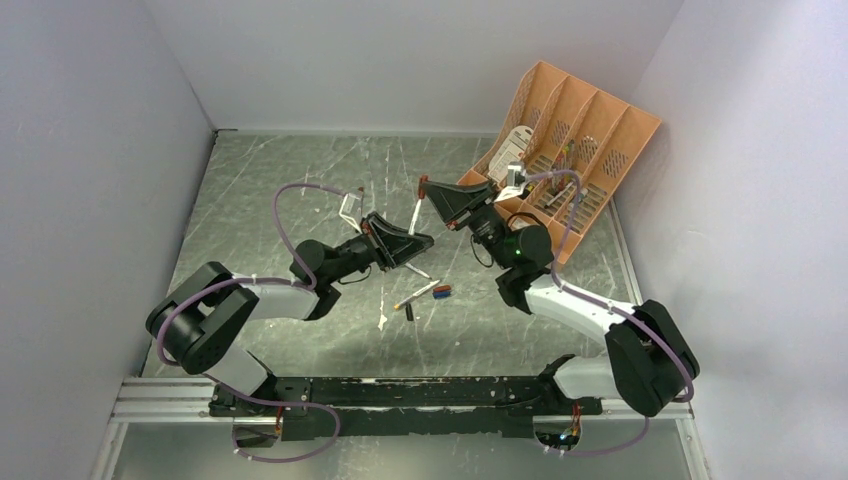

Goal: Insert the pens into the pen caps

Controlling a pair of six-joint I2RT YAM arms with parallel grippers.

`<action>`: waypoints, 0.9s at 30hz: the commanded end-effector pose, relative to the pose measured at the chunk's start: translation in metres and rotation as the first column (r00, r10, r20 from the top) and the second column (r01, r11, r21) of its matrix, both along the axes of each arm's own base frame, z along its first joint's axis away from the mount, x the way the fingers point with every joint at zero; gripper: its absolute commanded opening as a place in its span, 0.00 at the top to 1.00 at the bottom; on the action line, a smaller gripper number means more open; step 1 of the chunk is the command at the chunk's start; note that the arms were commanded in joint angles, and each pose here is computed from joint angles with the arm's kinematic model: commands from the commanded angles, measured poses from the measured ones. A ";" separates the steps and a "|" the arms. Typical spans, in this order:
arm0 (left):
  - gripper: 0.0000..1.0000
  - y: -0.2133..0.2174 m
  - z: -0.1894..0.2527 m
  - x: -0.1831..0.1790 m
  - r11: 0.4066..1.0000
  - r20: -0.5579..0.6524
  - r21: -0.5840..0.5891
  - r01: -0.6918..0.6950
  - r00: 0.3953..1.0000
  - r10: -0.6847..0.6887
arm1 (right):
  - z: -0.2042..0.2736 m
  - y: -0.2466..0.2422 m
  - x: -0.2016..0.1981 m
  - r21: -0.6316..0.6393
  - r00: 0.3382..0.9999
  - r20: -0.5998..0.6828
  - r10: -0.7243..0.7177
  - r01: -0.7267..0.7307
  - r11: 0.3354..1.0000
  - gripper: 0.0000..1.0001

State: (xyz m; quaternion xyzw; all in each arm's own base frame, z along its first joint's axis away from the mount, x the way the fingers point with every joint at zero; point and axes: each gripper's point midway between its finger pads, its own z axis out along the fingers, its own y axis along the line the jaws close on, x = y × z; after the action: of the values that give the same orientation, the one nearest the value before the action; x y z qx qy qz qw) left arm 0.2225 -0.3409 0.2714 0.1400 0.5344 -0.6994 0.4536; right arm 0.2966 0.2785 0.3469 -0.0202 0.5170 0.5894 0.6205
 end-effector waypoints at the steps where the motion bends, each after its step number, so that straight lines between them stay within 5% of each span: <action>1: 0.93 -0.001 0.032 -0.002 0.998 0.101 -0.069 0.001 0.995 0.006 | -0.013 -0.001 -0.009 -0.043 1.000 -0.001 0.017 -0.017 0.999 1.00; 17: 0.93 -0.006 0.064 -0.009 0.995 0.228 -0.084 0.054 0.973 -0.033 | -0.036 0.008 -0.027 -0.192 0.995 0.013 0.100 -0.095 0.977 1.00; 25: 0.93 -0.009 0.087 -0.029 0.991 0.432 -0.020 0.129 0.895 -0.108 | -0.034 0.014 -0.050 -0.222 0.976 0.068 0.209 -0.190 0.956 1.00; 27: 0.93 -0.011 0.090 -0.031 0.990 0.463 0.007 0.144 0.876 -0.131 | -0.022 0.011 -0.057 -0.220 0.971 0.107 0.215 -0.188 0.957 0.92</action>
State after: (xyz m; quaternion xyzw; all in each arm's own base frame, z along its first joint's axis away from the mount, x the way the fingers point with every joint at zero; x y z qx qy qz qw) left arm 0.2178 -0.3562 0.3004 0.2395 0.4965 -0.6911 0.4674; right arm 0.2667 0.2677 0.3646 -0.0962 0.4841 0.5789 0.6490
